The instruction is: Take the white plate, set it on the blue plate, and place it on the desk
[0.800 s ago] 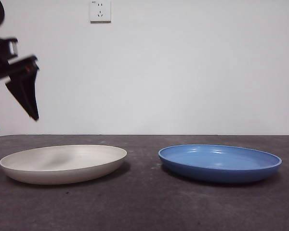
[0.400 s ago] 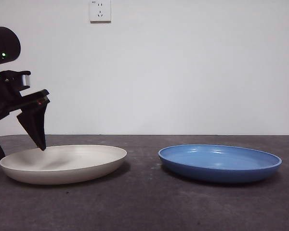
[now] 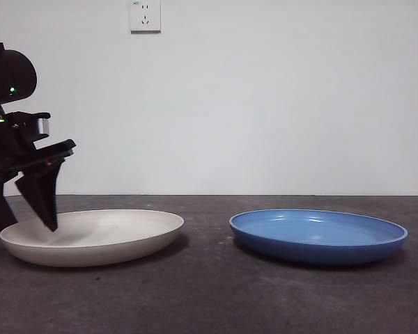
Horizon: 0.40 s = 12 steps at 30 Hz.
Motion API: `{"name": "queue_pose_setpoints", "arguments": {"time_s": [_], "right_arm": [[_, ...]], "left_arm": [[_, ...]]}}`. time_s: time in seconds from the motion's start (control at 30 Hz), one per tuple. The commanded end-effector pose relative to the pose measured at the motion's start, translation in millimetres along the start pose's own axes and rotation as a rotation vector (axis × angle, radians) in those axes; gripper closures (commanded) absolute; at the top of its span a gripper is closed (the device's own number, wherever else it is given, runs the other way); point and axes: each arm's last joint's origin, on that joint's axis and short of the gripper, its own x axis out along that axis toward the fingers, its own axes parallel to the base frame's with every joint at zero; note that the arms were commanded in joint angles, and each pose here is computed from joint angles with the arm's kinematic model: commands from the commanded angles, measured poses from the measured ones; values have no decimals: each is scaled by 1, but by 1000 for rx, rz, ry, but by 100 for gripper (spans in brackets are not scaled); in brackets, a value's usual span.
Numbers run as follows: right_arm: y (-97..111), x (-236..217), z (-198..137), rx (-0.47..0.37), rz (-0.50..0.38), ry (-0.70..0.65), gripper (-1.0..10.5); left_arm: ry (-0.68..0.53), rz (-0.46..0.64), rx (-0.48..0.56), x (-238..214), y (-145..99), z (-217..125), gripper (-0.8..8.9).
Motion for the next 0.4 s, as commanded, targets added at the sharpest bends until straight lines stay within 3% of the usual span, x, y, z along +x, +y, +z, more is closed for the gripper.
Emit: {"name": "queue_pose_setpoints", "arguments": {"time_s": [0.03,0.1,0.4], "right_arm": [[2,-3,4,-8,4,-21,534],[2,-3,4,-8,4,-21,534],[2,-3,4,-8,4,-21,534]], "left_arm": [[-4,0,10,1,-1,5,741],[-4,0,3,1,-1,5,806],[-13,-1,-27,-1,-1,6,805]]}}
